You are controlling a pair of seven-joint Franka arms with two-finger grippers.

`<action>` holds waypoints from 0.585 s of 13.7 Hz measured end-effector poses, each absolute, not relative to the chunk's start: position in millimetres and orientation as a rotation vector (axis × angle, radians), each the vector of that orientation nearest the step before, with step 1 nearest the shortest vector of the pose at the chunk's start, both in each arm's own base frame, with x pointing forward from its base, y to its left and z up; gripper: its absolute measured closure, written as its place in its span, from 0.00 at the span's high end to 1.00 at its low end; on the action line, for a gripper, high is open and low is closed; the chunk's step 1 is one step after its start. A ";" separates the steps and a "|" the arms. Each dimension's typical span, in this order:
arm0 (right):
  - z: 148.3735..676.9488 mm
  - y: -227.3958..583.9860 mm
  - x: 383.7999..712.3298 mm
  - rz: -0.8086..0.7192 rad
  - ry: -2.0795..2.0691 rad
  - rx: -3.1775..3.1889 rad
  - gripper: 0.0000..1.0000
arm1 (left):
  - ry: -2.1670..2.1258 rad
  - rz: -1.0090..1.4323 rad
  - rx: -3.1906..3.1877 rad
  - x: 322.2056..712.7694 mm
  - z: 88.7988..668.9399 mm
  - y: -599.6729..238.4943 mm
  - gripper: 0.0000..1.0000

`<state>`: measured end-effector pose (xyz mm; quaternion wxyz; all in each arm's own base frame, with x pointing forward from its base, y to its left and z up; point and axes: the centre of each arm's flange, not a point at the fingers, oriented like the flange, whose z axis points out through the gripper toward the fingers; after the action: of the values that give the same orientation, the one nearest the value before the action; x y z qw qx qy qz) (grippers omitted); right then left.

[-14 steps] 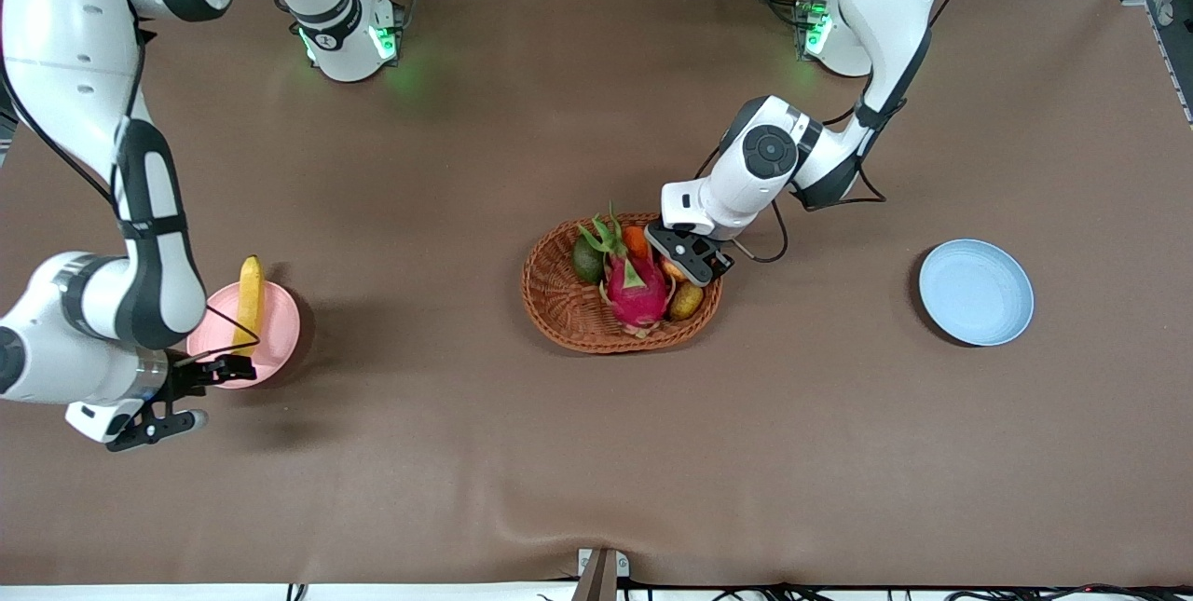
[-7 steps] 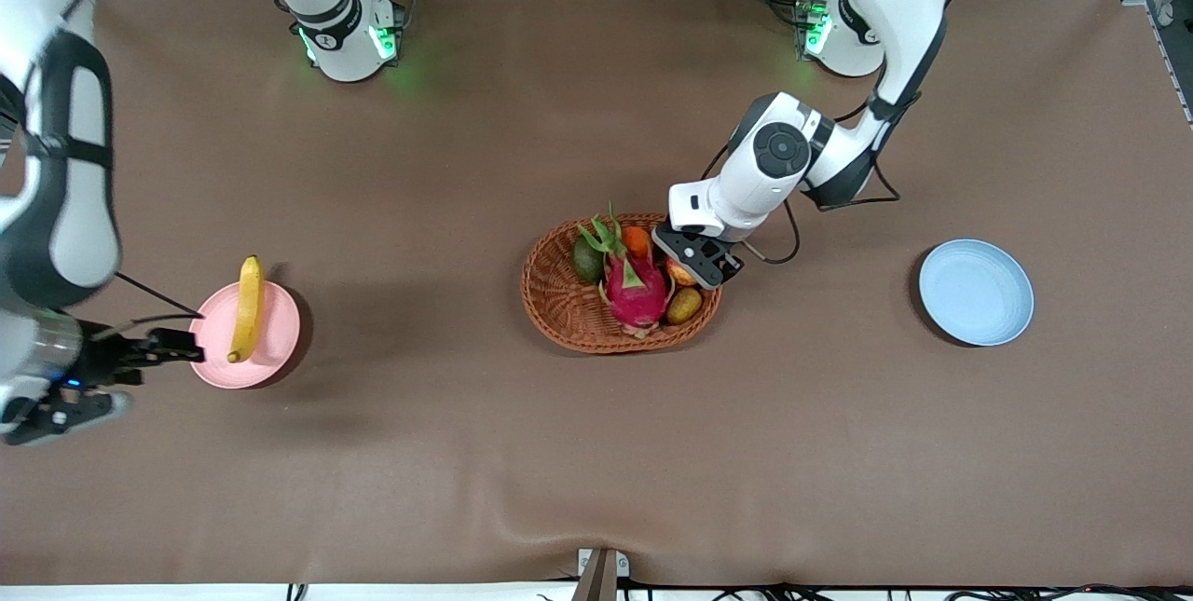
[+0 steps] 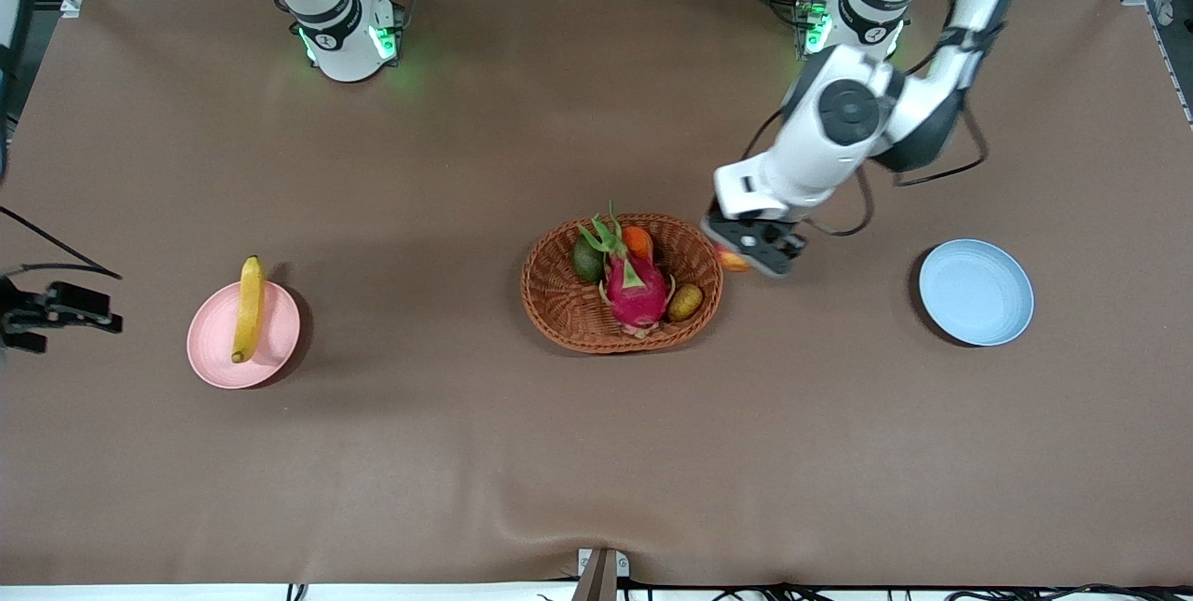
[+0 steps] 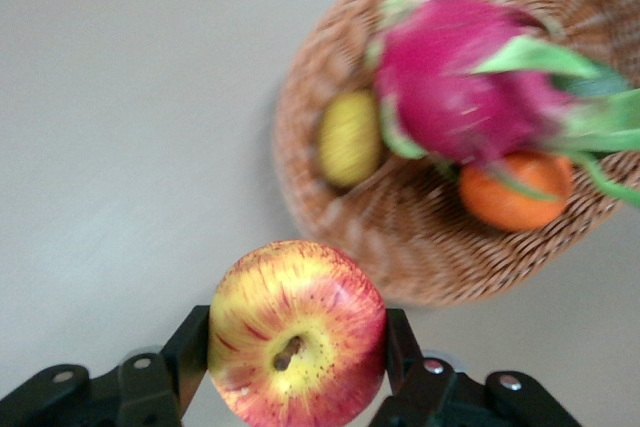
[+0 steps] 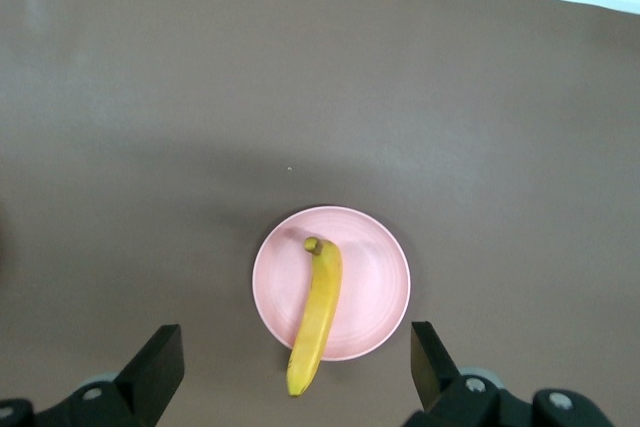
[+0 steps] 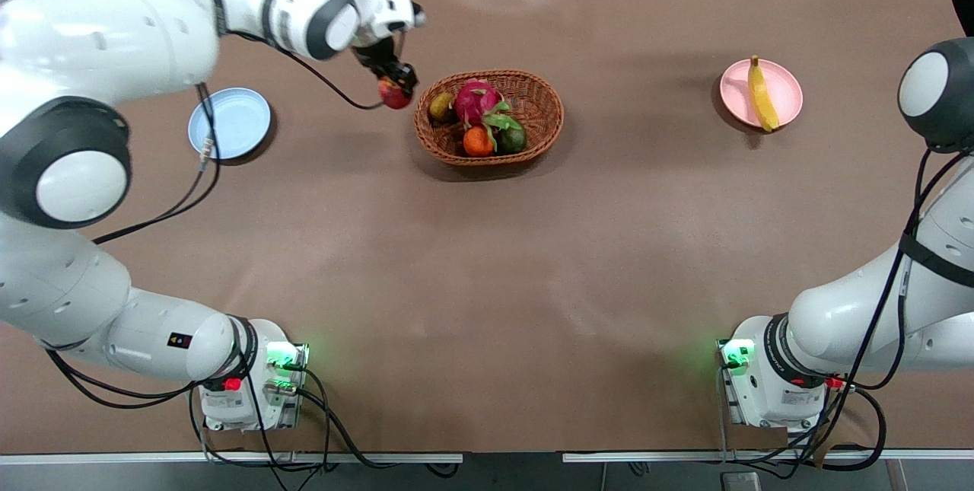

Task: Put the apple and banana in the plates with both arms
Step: 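Carry the red apple with the left gripper over the blue plate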

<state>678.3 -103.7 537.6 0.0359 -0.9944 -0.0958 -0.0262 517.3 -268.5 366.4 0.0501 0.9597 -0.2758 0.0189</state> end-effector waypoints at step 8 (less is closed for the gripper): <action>633.6 -80.1 609.7 0.009 0.081 -3.060 1.00 | -0.213 -0.079 3.056 557.0 369.6 -36.0 0.74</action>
<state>609.7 -80.1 633.6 0.0402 -0.9988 0.0263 0.0030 557.0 -36.0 369.6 0.0387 0.9965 -0.0693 -0.0259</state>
